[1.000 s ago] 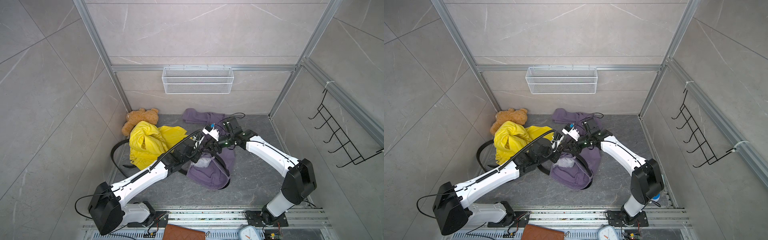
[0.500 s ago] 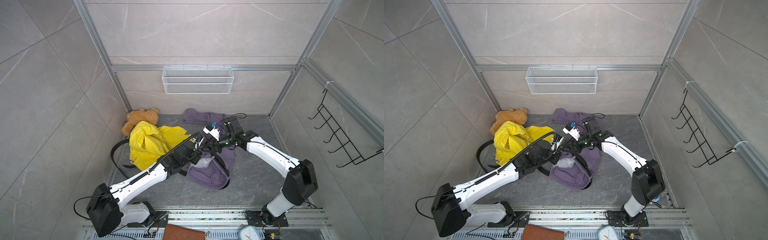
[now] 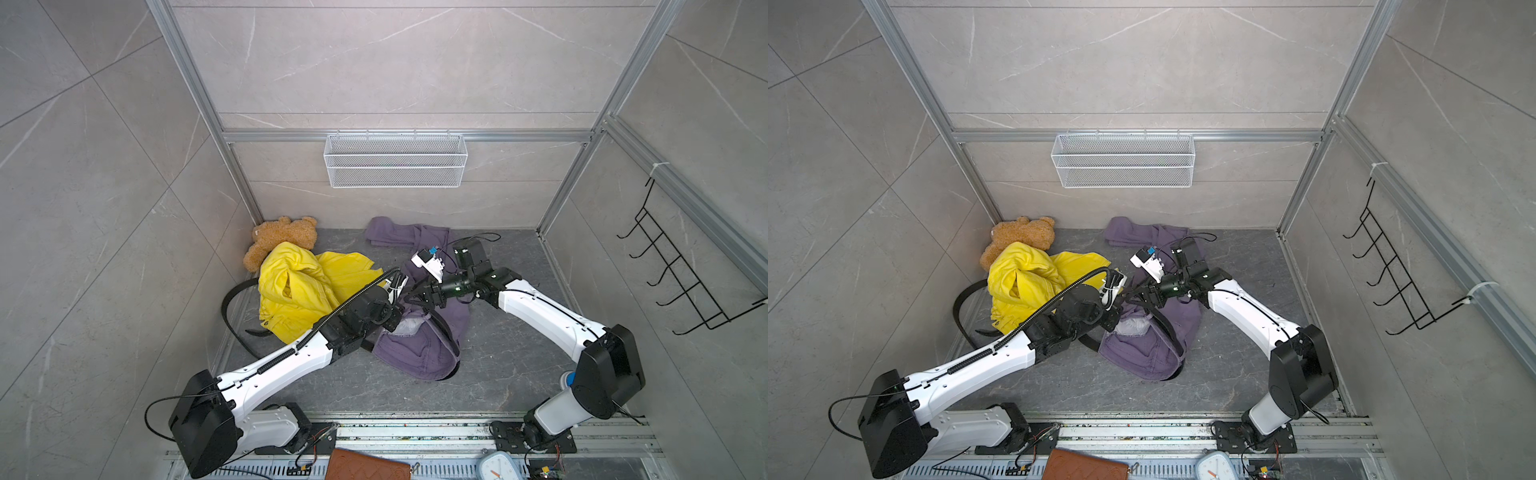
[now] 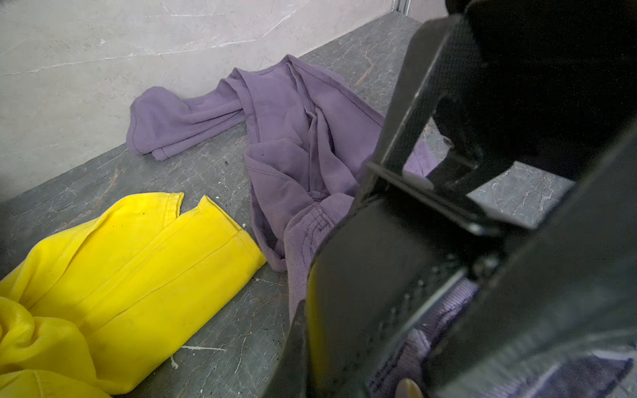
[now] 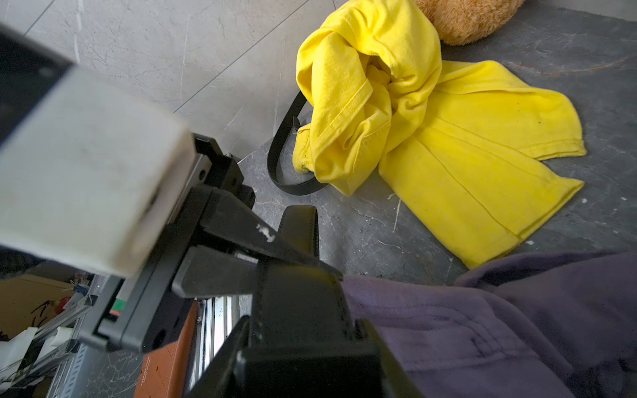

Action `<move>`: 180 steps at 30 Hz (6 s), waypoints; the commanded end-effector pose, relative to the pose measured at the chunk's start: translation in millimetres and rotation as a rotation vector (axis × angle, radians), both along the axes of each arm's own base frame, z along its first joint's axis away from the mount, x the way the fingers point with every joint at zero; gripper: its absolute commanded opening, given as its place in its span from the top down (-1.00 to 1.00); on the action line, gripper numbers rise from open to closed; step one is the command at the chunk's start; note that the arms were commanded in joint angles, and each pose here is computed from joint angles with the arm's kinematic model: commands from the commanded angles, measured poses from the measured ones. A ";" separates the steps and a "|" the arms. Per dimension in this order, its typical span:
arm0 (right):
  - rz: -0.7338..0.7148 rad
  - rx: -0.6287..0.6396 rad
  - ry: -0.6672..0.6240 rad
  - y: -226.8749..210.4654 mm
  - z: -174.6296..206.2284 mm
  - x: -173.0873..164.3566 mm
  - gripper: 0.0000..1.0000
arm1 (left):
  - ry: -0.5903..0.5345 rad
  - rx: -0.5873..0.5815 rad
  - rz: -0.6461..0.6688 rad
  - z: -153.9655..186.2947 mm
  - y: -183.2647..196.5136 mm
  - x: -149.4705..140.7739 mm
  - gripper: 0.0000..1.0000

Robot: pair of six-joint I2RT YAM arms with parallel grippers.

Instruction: Remove the belt from the trousers

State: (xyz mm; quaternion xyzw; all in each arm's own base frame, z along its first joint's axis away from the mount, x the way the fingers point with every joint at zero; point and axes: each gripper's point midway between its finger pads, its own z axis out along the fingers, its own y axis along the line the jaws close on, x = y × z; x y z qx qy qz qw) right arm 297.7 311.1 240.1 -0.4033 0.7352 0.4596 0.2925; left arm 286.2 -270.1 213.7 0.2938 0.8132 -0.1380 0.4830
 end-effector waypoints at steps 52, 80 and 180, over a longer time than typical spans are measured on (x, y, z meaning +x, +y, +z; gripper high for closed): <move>-0.033 -0.010 -0.127 -15.3 27.5 9.3 1.00 | 0.127 -0.113 0.426 -18.1 110.6 29.5 0.76; 0.089 -0.073 -0.081 11.8 13.5 -1.6 1.00 | -0.183 -0.041 -0.077 47.6 -0.3 23.5 0.90; 0.130 0.009 0.030 51.1 -14.8 -15.5 -0.51 | -0.060 -0.250 0.191 43.5 52.7 -1.9 1.00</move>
